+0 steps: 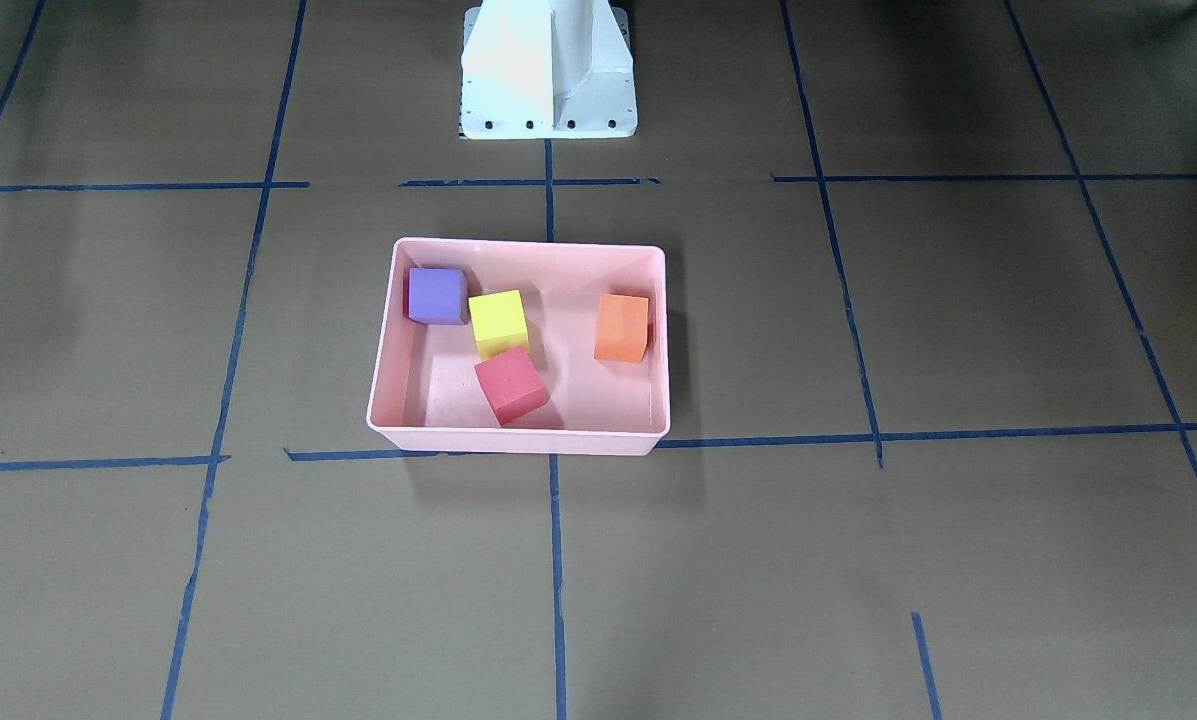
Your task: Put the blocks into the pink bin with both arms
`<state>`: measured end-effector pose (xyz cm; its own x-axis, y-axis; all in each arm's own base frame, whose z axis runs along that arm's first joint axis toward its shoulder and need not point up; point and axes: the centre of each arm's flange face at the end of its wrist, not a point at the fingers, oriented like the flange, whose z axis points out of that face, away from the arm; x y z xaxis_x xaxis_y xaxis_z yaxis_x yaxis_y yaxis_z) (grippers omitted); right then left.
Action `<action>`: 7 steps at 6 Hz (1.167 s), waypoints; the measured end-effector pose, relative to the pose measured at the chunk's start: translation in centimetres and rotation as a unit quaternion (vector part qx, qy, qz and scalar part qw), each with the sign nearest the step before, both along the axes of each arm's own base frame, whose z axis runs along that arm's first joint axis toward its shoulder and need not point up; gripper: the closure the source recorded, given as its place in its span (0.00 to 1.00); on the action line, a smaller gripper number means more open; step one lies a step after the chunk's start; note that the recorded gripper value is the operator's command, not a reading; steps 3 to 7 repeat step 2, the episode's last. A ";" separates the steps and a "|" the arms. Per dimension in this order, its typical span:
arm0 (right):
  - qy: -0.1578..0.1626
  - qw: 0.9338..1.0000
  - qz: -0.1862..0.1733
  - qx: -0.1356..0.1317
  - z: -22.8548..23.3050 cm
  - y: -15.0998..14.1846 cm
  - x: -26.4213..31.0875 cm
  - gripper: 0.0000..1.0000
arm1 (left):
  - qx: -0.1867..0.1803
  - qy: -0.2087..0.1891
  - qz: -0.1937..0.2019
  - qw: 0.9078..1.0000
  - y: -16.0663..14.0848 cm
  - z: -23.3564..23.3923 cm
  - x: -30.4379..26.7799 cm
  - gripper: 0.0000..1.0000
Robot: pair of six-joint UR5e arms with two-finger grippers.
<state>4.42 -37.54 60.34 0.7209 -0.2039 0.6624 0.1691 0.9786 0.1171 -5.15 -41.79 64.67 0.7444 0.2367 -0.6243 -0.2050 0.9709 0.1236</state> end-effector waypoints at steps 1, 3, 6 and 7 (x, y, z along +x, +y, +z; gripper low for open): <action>0.000 1.000 0.000 0.000 0.0 0.0 0.0 0.00 | -0.001 0.000 0.000 1.000 0.0 0.1 0.0 0.00; 0.000 1.000 0.000 -0.001 0.1 0.0 0.0 0.00 | -0.002 0.000 0.000 1.000 0.0 0.1 0.0 0.00; 0.000 1.000 0.000 -0.001 0.1 0.0 0.0 0.00 | -0.002 0.000 0.000 1.000 0.0 0.1 0.0 0.00; 0.000 1.000 0.000 -0.001 0.1 0.0 0.0 0.00 | -0.002 0.000 0.000 1.000 0.0 0.1 0.0 0.00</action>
